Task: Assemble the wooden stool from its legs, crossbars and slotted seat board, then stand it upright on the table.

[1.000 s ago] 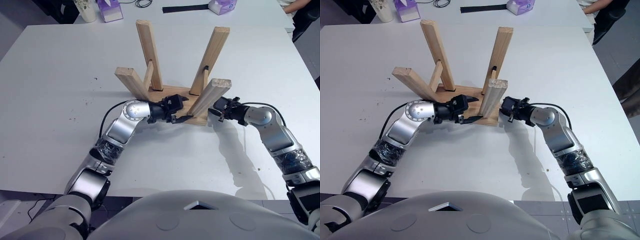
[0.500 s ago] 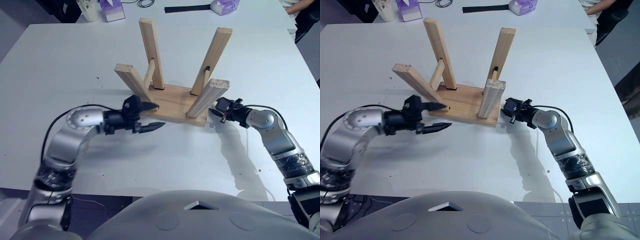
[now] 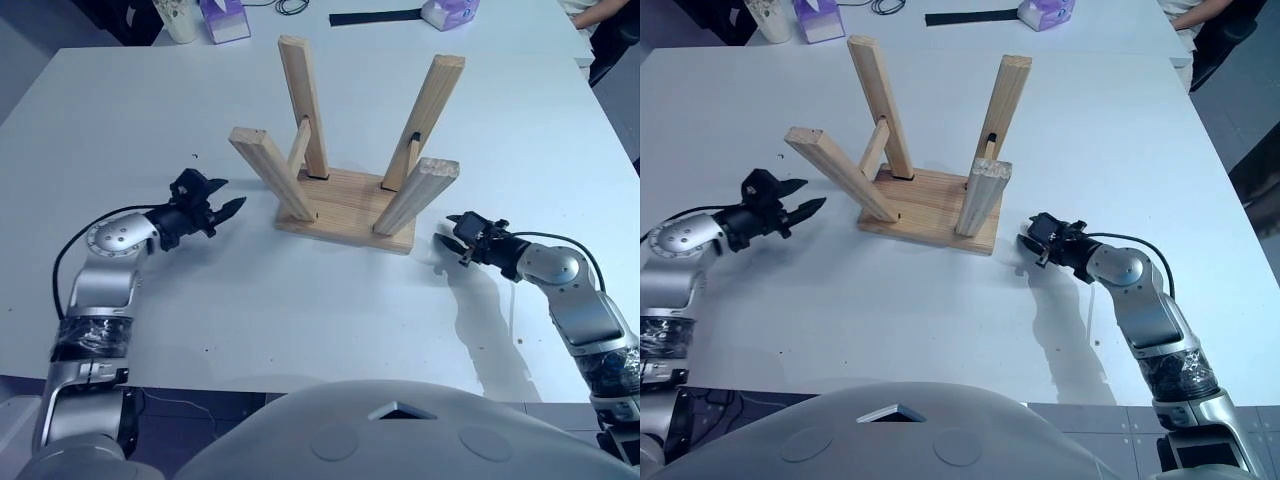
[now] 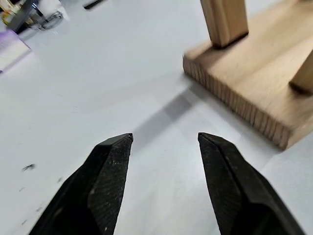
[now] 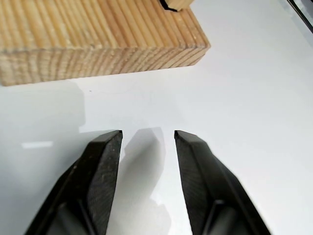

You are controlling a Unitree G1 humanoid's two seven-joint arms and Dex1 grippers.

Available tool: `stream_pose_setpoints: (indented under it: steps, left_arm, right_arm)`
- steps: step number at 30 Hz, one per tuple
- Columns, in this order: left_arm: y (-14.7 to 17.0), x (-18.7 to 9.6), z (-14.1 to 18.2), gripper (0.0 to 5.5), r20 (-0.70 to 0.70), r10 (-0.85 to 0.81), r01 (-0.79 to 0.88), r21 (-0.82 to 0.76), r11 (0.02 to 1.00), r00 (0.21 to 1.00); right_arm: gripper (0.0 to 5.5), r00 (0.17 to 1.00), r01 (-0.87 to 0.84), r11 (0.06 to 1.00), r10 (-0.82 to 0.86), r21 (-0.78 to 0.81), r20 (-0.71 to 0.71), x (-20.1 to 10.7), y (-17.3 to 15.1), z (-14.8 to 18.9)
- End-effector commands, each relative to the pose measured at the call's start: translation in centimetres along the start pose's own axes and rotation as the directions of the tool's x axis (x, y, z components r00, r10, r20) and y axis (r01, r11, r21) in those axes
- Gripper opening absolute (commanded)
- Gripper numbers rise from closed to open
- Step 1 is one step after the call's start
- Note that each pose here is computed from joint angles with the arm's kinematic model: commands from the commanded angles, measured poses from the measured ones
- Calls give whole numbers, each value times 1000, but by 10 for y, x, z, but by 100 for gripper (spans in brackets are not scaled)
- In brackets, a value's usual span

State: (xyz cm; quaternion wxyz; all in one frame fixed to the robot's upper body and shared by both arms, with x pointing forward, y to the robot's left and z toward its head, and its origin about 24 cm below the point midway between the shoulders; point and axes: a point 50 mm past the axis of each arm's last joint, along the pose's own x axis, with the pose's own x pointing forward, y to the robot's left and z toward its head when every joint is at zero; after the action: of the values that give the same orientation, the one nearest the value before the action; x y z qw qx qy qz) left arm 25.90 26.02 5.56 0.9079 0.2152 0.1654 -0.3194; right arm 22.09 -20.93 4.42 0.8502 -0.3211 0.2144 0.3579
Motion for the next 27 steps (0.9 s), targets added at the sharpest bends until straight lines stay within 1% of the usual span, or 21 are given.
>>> stream_pose_setpoints:
  steps: [1, 5, 8, 11, 16, 19, 21, 24, 27]
  left_arm:
    - [-21, 17, -18, 249, -62, -128, 133, 83, 988, 990]
    - [-40, 29, -32, 249, -86, -215, 222, 80, 972, 973]
    - [-49, 30, -30, 249, -62, -257, 262, 82, 962, 964]
    - [-61, 26, -22, 249, -17, -318, 318, 76, 945, 948]
    - [-82, 9, -6, 249, 51, -384, 382, 36, 923, 922]
    - [-81, 1, 2, 249, 73, -361, 361, 12, 933, 930]
    - [-79, -8, 10, 249, 97, -344, 346, -4, 938, 934]
    - [-79, -31, 25, 249, 127, -336, 342, -32, 939, 933]
    - [-89, -54, 35, 249, 127, -376, 384, -43, 922, 918]
  right_arm:
    - [195, 997, -73, 997, 74, 6, -23, 3, 12, -1]
    - [195, 992, -124, 992, 124, 3, -11, 6, 23, 2]
    - [195, 988, -154, 988, 154, -2, 3, 9, 29, 7]
    - [195, 984, -178, 984, 178, -5, 26, 11, 35, 13]
    - [195, 974, -212, 977, 211, 2, 78, 5, 37, 24]
    - [195, 967, -235, 972, 235, -12, 104, -7, 37, 32]
    - [195, 956, -263, 965, 263, -16, 129, -20, 37, 39]
    - [195, 940, -308, 951, 309, -35, 144, -43, 35, 49]
    - [195, 924, -348, 937, 345, -10, 168, -62, 35, 56]
